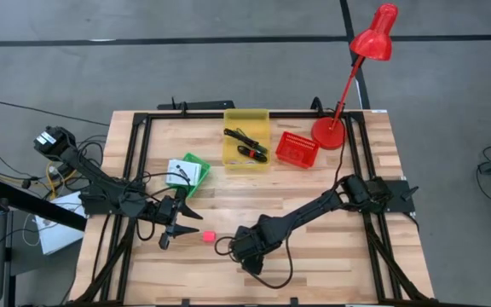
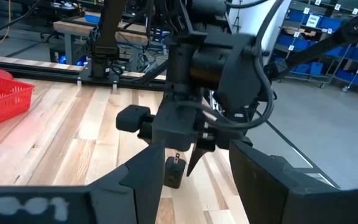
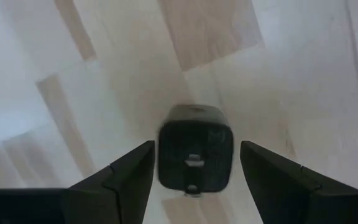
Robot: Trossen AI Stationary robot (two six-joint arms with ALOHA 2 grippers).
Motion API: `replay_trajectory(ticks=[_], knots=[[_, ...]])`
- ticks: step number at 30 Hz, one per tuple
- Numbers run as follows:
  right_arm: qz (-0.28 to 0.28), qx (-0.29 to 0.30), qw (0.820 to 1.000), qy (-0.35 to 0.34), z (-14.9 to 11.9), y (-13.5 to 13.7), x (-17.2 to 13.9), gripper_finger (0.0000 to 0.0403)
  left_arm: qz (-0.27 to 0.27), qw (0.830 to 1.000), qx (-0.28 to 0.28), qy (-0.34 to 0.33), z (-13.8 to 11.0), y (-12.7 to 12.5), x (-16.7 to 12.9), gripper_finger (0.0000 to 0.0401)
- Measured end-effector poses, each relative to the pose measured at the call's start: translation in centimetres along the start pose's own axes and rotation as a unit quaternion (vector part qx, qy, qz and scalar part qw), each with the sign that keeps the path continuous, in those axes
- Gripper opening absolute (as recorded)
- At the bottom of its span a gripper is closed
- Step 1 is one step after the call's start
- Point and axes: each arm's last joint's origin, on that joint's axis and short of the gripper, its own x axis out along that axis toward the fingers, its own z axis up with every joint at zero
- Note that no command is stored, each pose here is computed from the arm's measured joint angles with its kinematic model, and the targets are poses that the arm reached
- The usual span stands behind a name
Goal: Pick and place items into bin
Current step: Put the black charger adapter into the red basket
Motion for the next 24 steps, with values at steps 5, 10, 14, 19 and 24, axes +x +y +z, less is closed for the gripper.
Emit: replay_trajectory(ticks=[5,10,14,19,24], knots=[[-0.008,0.0,1.0,0.008,0.11,-0.29,0.79,0.023,0.0,1.0,-0.002,0.0,0.0,0.0,0.0,0.0172],[-0.007,0.001,1.0,-0.001,0.35,-0.35,0.57,0.0226,0.0,1.0,-0.003,0.0,0.0,0.0,0.0,0.0172],[-0.011,0.002,1.0,-0.004,0.46,-0.47,0.57,0.0214,0.0,1.0,-0.003,0.0,0.0,0.0,0.0,0.0172],[-0.011,-0.007,1.0,-0.004,0.46,-0.47,0.57,0.0186,0.0,1.0,-0.003,0.0,0.0,0.0,0.0,0.0172],[-0.011,-0.004,1.0,-0.005,0.64,-0.68,0.57,0.0148,0.0,1.0,-0.003,0.0,0.0,0.0,0.0,0.0172]])
